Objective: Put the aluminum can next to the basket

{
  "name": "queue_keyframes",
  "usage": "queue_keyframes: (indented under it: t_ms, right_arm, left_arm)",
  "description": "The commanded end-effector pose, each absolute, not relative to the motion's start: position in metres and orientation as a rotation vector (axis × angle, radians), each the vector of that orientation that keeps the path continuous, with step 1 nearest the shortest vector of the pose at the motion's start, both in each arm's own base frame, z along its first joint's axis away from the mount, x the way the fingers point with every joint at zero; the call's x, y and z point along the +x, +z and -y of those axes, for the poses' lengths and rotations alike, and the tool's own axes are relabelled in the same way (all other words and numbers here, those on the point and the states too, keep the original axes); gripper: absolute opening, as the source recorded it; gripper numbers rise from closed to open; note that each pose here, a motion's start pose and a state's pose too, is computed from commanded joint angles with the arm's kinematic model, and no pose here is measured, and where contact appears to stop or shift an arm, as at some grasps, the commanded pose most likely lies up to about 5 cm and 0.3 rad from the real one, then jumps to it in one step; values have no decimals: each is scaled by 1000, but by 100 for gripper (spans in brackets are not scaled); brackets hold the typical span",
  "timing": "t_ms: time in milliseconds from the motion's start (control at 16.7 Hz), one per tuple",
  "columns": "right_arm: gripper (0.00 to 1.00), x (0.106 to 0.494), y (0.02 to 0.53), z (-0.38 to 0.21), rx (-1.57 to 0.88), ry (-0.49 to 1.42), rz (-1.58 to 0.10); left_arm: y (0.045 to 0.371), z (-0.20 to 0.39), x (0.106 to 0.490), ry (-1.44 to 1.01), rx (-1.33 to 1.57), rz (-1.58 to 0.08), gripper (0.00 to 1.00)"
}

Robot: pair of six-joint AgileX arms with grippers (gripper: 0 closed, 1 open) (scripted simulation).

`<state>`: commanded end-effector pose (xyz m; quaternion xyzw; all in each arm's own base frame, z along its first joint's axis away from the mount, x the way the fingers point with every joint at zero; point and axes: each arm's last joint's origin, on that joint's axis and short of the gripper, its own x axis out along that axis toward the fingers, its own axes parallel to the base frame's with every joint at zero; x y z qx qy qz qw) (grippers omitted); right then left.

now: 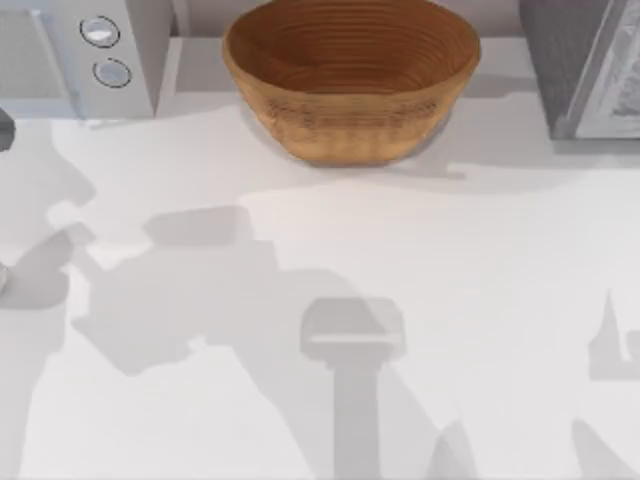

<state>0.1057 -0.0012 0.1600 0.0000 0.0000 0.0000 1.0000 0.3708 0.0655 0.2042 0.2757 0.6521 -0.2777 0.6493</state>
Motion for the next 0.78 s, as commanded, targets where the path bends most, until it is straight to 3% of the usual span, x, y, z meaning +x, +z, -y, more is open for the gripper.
queue_keyframes:
  t_ms: [300,540,780]
  right_arm:
    - [100,106,160,1,0,0,0]
    - [100,106,160,1,0,0,0]
    - [100,106,160,1,0,0,0]
  left_arm:
    - [161,-66,371,-627,630,-1474,100]
    - [157,-67,371,-629,629,-1477,100]
    - [157,-67,371,-629,629,-1477,70]
